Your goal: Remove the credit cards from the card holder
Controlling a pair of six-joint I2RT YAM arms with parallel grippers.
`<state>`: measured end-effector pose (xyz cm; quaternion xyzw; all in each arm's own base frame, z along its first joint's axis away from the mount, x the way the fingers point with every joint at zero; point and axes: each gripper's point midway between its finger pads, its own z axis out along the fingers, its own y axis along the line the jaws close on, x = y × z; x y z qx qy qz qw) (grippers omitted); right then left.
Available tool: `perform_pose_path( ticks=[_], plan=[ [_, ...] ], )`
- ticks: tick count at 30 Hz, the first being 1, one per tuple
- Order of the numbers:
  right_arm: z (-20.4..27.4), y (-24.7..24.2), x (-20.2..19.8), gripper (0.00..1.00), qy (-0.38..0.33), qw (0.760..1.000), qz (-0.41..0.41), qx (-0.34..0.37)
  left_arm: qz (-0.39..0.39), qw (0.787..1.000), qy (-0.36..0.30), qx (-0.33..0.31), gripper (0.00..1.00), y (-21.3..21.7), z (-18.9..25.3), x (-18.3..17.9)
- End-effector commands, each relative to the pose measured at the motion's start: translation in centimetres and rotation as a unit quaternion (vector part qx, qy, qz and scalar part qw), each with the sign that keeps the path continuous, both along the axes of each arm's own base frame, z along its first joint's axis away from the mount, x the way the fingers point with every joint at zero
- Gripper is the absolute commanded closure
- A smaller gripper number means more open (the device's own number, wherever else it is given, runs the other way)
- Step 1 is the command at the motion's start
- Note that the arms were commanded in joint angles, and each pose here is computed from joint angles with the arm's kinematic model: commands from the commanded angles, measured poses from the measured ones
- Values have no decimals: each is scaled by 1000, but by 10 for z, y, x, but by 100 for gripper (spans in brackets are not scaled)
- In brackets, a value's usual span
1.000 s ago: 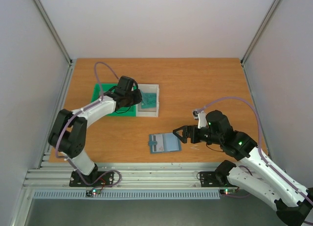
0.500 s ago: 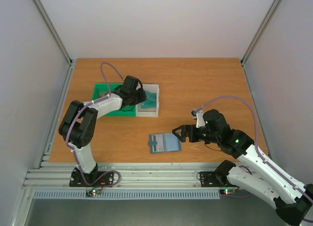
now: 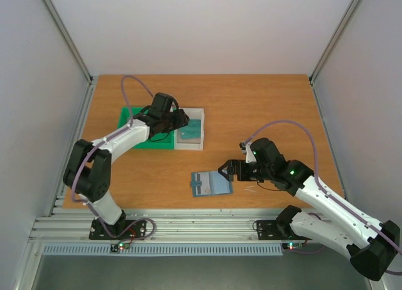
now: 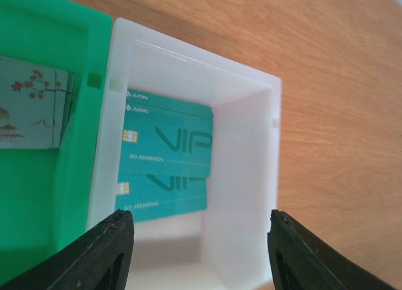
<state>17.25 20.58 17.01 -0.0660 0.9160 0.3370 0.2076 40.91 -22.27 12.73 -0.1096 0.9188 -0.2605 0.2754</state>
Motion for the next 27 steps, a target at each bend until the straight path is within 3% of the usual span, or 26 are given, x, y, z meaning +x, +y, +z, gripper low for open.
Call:
perform_pose_path(
  ticks=[1,5,10,13,20,27],
  plan=[
    [-4,9,-1,2,25,999,-2,26,-30,1000,9,-1,40,5,12,-27],
    [-10,19,0,10,35,998,6,44,-50,998,22,-17,42,7,9,-55],
    [-25,26,5,41,59,997,-1,47,-93,993,57,-43,48,2,2,-93],
    [-34,33,8,53,75,996,-3,57,-119,988,76,-53,52,-5,-5,-115],
    [-64,44,18,67,100,994,-12,49,-174,976,105,-76,65,-32,-22,-154],
    [-92,56,19,68,121,992,-1,24,-188,970,122,-92,59,-40,-38,-172]
  ],
)
